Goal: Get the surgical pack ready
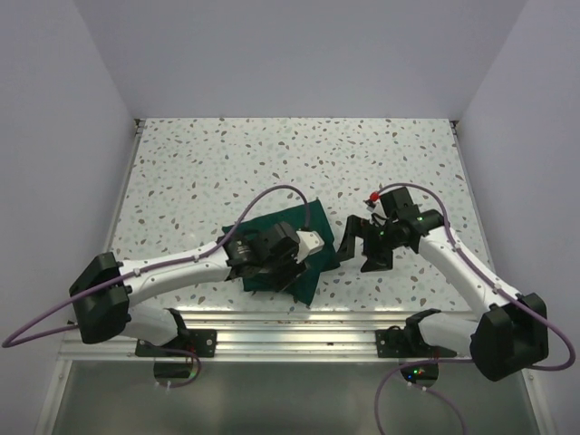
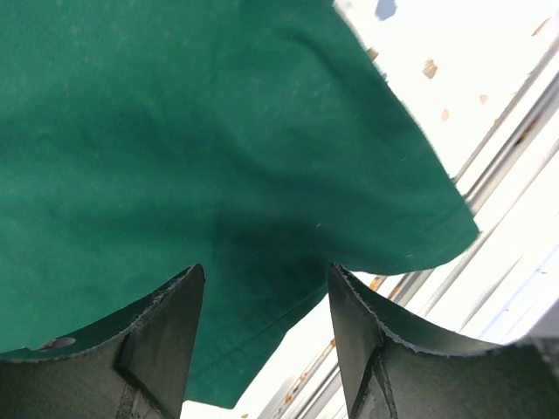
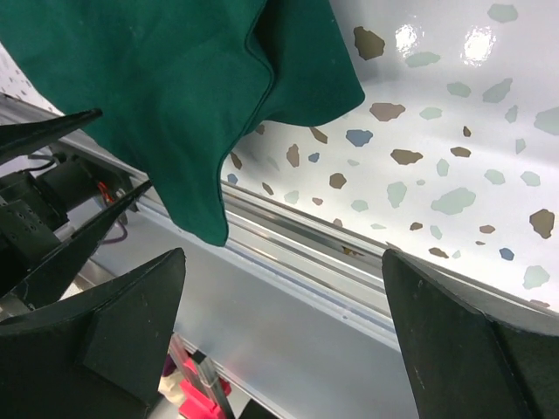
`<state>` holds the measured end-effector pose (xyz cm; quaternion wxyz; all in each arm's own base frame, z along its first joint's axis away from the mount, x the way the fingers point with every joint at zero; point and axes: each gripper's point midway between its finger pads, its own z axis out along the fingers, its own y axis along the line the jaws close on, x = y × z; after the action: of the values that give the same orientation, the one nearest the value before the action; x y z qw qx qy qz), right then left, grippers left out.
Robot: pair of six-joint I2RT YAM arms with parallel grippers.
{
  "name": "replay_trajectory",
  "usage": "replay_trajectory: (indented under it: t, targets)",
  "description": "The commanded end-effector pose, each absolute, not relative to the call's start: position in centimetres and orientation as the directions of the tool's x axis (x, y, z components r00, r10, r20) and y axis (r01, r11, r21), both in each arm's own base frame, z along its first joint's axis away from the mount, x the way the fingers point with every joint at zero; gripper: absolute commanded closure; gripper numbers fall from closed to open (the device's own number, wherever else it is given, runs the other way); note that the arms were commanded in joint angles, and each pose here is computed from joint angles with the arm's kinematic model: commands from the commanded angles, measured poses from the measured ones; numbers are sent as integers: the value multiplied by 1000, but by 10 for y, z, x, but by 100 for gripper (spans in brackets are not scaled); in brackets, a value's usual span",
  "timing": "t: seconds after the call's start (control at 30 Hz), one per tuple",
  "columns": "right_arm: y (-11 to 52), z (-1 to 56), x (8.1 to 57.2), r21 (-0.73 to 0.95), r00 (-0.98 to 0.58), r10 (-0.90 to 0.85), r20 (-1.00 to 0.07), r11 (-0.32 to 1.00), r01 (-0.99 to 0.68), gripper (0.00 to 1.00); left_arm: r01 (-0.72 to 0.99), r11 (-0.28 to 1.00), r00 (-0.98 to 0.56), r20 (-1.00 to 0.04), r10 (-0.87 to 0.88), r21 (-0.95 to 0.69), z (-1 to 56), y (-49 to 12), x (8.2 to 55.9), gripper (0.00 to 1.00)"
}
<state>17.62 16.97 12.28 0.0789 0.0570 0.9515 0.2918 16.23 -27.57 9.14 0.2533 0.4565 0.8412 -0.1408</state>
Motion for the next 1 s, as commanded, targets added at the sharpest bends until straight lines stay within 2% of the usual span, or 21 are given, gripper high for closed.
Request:
replay_trajectory:
  t: [0.0, 0.2, 0.5, 0.6, 0.77, 0.97]
  targets:
    - [174, 133, 180, 584, -987, 98, -129, 812, 4, 1, 828, 556, -445, -519, 730, 72, 87, -265, 169, 37]
    - [173, 133, 177, 588, -991, 55, -124, 808, -29, 1, 836, 542, -444, -479, 757, 81, 74, -270, 155, 37]
    - [175, 134, 171, 613, -993, 46, -106, 790, -29, 1, 772, 591, -475, -407, 780, 233, 54, -251, 163, 39]
    - [175, 135, 169, 618, -993, 50, -110, 786, -29, 1, 763, 596, -475, -408, 780, 251, 52, -249, 167, 45]
    - [174, 134, 164, 619, -994, 55, -99, 785, -18, 1, 742, 605, -472, -417, 777, 288, 54, -248, 174, 66]
    - [183, 135, 160, 671, -994, 86, -64, 741, 21, 3, 741, 619, -467, -462, 754, 261, 70, -262, 177, 78]
